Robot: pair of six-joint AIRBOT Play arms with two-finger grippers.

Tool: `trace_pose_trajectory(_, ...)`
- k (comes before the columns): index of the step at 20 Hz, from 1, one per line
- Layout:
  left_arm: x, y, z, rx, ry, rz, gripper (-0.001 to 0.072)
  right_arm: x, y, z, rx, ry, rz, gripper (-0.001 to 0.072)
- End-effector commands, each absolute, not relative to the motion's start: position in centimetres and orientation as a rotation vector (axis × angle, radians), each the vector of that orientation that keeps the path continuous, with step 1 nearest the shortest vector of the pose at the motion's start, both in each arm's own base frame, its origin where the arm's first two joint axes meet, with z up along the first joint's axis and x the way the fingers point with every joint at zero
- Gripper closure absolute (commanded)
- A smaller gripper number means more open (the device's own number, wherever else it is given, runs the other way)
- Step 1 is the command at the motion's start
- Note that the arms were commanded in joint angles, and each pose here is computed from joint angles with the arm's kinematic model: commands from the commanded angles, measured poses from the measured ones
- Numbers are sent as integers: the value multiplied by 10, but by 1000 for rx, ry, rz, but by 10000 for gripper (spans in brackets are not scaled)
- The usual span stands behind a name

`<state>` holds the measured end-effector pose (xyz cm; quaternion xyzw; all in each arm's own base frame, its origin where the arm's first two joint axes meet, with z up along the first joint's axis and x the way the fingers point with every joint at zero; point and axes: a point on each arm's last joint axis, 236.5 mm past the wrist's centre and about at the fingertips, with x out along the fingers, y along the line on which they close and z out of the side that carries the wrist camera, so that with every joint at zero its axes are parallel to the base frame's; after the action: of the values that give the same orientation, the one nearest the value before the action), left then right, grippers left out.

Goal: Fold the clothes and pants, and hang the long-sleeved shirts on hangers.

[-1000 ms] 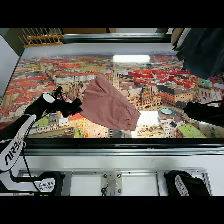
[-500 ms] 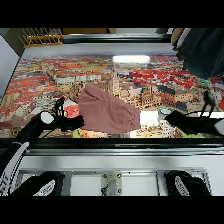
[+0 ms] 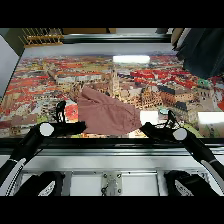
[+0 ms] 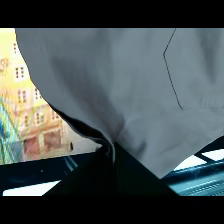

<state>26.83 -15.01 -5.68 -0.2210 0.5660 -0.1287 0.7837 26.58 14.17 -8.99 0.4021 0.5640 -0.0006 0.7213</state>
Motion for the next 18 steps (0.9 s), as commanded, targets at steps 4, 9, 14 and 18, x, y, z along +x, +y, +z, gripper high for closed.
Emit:
trace_pose_trajectory(4,268,-151,-54,-477,1210,-283,697,308,162,-111,849,1192,0,229)
trace_pose_trajectory(9,268,-151,-54,-477,1210,-283,697,316,161,-123,841,1203,-22,232)
trace_pose_trajectory(14,271,-150,-50,-480,1204,-282,697,326,165,-107,724,1167,89,702)
trace_pose_trajectory(18,318,-136,61,-505,975,-325,697,356,171,9,459,1011,339,702)
